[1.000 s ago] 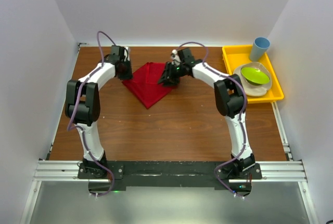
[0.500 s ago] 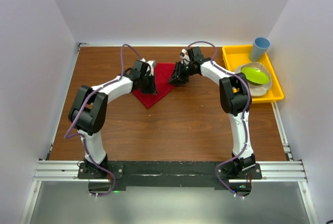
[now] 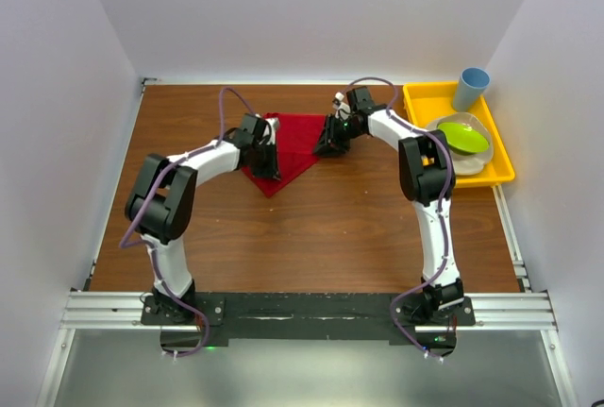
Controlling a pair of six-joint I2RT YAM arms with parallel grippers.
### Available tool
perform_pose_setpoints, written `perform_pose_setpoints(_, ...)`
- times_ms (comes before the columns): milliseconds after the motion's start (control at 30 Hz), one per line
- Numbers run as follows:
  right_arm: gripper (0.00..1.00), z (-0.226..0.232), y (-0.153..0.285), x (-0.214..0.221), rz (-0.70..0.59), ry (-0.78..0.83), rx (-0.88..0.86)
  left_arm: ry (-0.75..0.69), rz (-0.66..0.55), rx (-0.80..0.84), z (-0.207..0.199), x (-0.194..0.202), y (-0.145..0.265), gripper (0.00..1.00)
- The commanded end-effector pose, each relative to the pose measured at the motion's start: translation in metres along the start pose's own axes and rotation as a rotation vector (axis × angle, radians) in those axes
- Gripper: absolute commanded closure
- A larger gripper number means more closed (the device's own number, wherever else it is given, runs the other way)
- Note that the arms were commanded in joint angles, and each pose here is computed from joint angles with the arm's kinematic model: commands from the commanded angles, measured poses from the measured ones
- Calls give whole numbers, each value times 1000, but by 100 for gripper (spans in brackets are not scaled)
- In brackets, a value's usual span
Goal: Fold the napkin, place the utensils inside, and roll it up
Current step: Fold the napkin
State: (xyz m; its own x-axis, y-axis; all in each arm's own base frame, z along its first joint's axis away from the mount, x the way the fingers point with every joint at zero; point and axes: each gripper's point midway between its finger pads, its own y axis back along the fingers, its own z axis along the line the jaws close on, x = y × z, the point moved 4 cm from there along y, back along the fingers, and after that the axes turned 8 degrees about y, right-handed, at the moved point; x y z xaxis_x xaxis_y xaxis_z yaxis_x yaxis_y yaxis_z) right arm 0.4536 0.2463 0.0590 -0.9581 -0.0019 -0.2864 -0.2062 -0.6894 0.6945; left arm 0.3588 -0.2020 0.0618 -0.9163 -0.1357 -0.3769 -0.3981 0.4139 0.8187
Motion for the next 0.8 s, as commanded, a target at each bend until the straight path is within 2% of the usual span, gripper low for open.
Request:
perform_pose_setpoints(0, 62, 32, 45, -15, -71, 83, 55, -49, -160, 72, -36, -48, 62, 87)
perform_pose_setpoints(100, 57, 43, 51, -12, -102, 60, 63, 37, -196, 81, -28, -56, 87, 84)
perform_pose_setpoints(233, 57, 70, 28, -7, -96, 83, 37, 97, -235, 91, -13, -51, 112, 83)
perform_pose_setpoints(367, 57, 86, 7, -14, -98, 126, 54, 130, -232, 59, 10, -38, 121, 83)
perform_pose_setpoints(433, 58, 102, 6, -19, -95, 142, 39, 176, -253, 48, 24, -39, 126, 77)
perform_pose_setpoints(500, 58, 111, 1, -18, -92, 166, 43, 223, -264, 39, 41, -40, 122, 65)
perform_pose_setpoints(600, 54, 131, 1, -10, -102, 256, 58, 292, -254, 24, 62, -47, 112, 57)
perform_pose_setpoints(633, 49, 135, -2, -3, -93, 283, 90, 315, -235, 24, 68, -47, 102, 56)
perform_pose_setpoints(767, 39, 140, -4, 11, -48, 431, 201, 384, -256, 69, 79, -65, 88, 54)
